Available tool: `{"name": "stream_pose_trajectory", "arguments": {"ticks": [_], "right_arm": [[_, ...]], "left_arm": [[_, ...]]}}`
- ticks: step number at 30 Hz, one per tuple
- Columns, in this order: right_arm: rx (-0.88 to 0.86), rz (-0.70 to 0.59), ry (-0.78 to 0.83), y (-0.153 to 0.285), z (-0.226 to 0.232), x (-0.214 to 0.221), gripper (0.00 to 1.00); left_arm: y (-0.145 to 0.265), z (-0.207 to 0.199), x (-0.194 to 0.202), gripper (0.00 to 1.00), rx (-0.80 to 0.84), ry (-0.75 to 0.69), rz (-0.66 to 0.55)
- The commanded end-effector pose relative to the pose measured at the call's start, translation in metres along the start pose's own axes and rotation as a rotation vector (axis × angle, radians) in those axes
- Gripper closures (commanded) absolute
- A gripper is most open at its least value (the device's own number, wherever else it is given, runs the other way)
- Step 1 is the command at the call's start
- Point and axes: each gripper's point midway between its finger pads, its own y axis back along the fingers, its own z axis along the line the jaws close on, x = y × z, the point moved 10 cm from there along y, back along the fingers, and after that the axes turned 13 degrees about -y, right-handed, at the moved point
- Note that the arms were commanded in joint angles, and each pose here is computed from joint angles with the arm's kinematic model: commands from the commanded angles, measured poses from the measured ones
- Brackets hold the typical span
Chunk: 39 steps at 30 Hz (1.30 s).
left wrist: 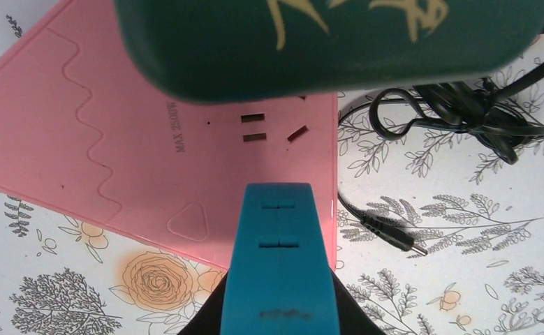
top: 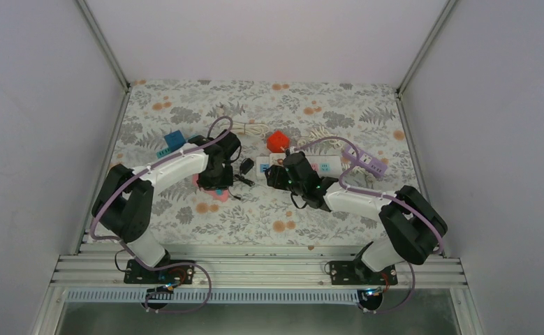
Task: Insert the plug
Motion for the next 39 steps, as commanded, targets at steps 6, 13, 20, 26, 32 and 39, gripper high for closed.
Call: {"name": "stream_pose_trajectory", "arguments": {"ticks": [6, 13, 20, 26, 32, 39], "right_arm": [[0.002, -0.029, -0.009, -0.002, -0.001, -0.004, 0.33], [0.018, -0.034, -0.012, -0.001, -0.003, -0.005, 0.33], [0.04, -0.044, -0.012, 0.001, -0.005, -0.006, 0.33], [0.042, -0.047, -0.007, 0.002, -0.003, -0.008, 0.33], [0.033, -0.055, -0.009, 0.006, -0.001, -0.011, 0.33], [0.02, -0.08, 0.003, 0.015, 0.004, -0.016, 0.32]], "left_arm": [[-0.007, 0.003, 0.001, 0.98, -0.053, -0.008, 0.019], [-0.03, 0.009, 0.012, 0.98, -0.118, -0.024, 0.096], [-0.055, 0.018, 0.027, 0.98, -0.197, -0.03, 0.188], [-0.07, 0.02, 0.036, 0.98, -0.193, -0.047, 0.24], [-0.071, 0.021, 0.034, 0.98, -0.165, -0.048, 0.232], [-0.02, 0.01, -0.001, 0.6, -0.148, -0.063, 0.085]]}}
